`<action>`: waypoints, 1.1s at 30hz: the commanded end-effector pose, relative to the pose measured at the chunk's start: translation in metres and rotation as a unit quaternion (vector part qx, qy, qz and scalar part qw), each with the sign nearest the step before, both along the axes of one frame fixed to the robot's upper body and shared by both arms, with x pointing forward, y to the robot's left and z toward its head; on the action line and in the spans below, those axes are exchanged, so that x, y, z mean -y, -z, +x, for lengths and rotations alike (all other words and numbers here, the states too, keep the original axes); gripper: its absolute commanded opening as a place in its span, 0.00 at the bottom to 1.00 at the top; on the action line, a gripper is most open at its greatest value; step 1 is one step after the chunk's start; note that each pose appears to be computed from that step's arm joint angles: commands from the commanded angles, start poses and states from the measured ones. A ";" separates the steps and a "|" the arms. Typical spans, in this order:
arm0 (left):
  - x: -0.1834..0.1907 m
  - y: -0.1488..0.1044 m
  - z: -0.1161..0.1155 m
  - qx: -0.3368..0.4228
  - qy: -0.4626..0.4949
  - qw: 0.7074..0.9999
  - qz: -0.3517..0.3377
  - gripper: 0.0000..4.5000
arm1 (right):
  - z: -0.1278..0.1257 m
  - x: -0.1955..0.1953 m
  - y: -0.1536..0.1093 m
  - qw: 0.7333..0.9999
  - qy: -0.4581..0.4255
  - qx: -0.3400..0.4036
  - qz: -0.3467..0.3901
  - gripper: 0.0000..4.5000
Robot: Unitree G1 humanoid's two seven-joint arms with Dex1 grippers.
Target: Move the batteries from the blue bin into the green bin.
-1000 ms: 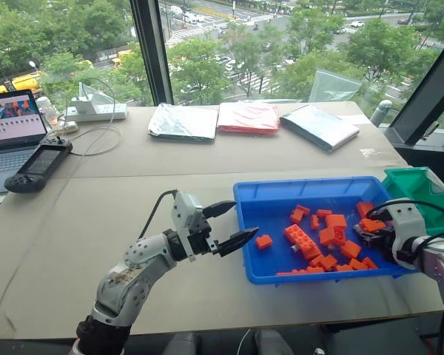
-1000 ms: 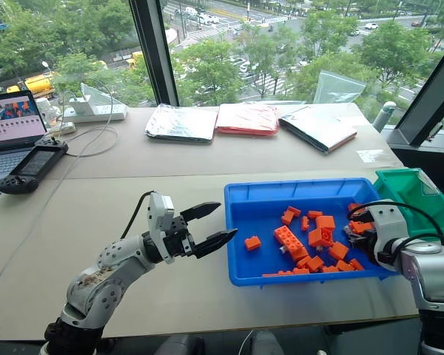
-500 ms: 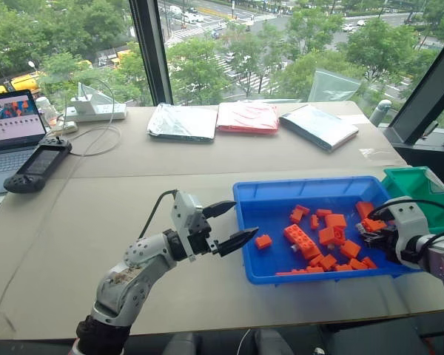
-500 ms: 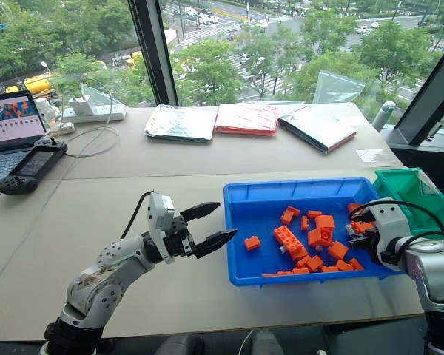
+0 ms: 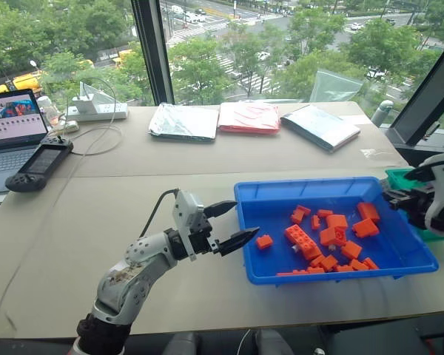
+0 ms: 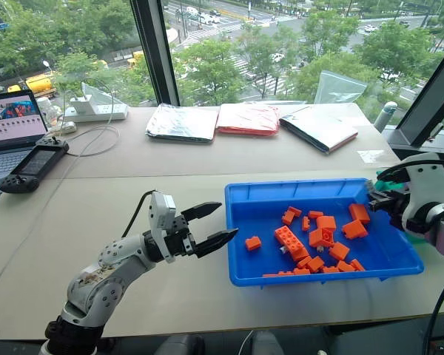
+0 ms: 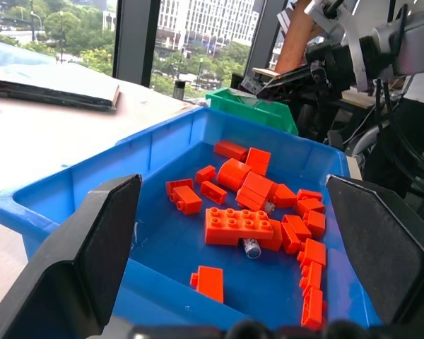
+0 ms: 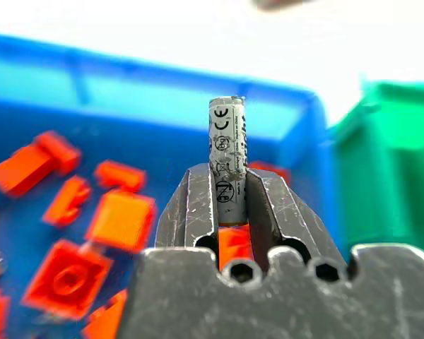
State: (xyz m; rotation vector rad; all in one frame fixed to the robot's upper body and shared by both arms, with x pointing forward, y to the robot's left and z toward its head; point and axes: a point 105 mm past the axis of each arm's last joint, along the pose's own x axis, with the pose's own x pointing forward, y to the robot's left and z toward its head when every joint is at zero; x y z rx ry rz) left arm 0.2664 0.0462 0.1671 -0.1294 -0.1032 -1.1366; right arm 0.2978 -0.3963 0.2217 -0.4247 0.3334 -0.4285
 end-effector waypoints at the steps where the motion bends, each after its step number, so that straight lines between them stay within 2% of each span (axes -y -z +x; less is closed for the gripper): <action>1: 0.001 -0.007 -0.002 0.014 0.003 1.000 -0.006 1.00 | 0.001 -0.001 -0.016 0.999 -0.004 0.033 -0.016 0.72; 2: 0.001 -0.007 -0.002 0.014 0.003 1.000 -0.006 1.00 | 0.001 -0.002 -0.018 0.999 -0.004 0.038 -0.016 0.81; 5: 0.001 -0.007 -0.002 0.014 0.003 1.000 -0.006 1.00 | 0.004 -0.006 -0.026 0.998 -0.017 0.059 -0.016 0.99; 7: 0.000 -0.007 -0.002 0.014 0.002 1.000 -0.005 1.00 | 0.011 -0.024 -0.038 0.994 -0.065 0.085 -0.016 0.99; 10: 0.000 -0.007 -0.001 0.014 0.002 1.000 -0.005 1.00 | 0.021 -0.076 -0.041 0.975 -0.201 0.089 0.023 0.99; 12: 0.000 -0.007 -0.001 0.014 0.002 1.000 -0.004 1.00 | 0.019 -0.102 -0.035 0.960 -0.268 0.065 0.038 0.99; 14: 0.000 -0.007 -0.002 0.015 0.003 1.000 -0.005 1.00 | 0.009 -0.136 -0.019 0.934 -0.356 0.015 0.028 0.99; 16: 0.001 -0.007 -0.002 0.015 0.003 1.000 -0.005 1.00 | -0.002 -0.156 -0.004 0.913 -0.406 -0.025 0.039 0.99; 19: 0.001 -0.007 -0.001 0.016 0.003 1.000 -0.005 1.00 | -0.014 -0.162 0.014 0.896 -0.437 -0.078 0.017 0.99; 22: 0.002 -0.008 -0.001 0.016 0.002 1.000 -0.006 1.00 | -0.029 -0.175 0.033 0.851 -0.506 -0.139 -0.010 0.99; 27: 0.004 -0.008 -0.003 0.015 0.004 1.000 -0.009 1.00 | -0.019 -0.164 0.030 0.832 -0.523 -0.176 -0.057 0.99; 29: 0.004 -0.008 -0.003 0.015 0.004 1.000 -0.009 1.00 | -0.018 -0.160 0.033 0.806 -0.546 -0.218 -0.074 0.99; 33: 0.003 -0.008 -0.002 0.016 0.000 1.000 -0.010 1.00 | -0.015 -0.152 0.049 0.775 -0.564 -0.268 -0.100 0.99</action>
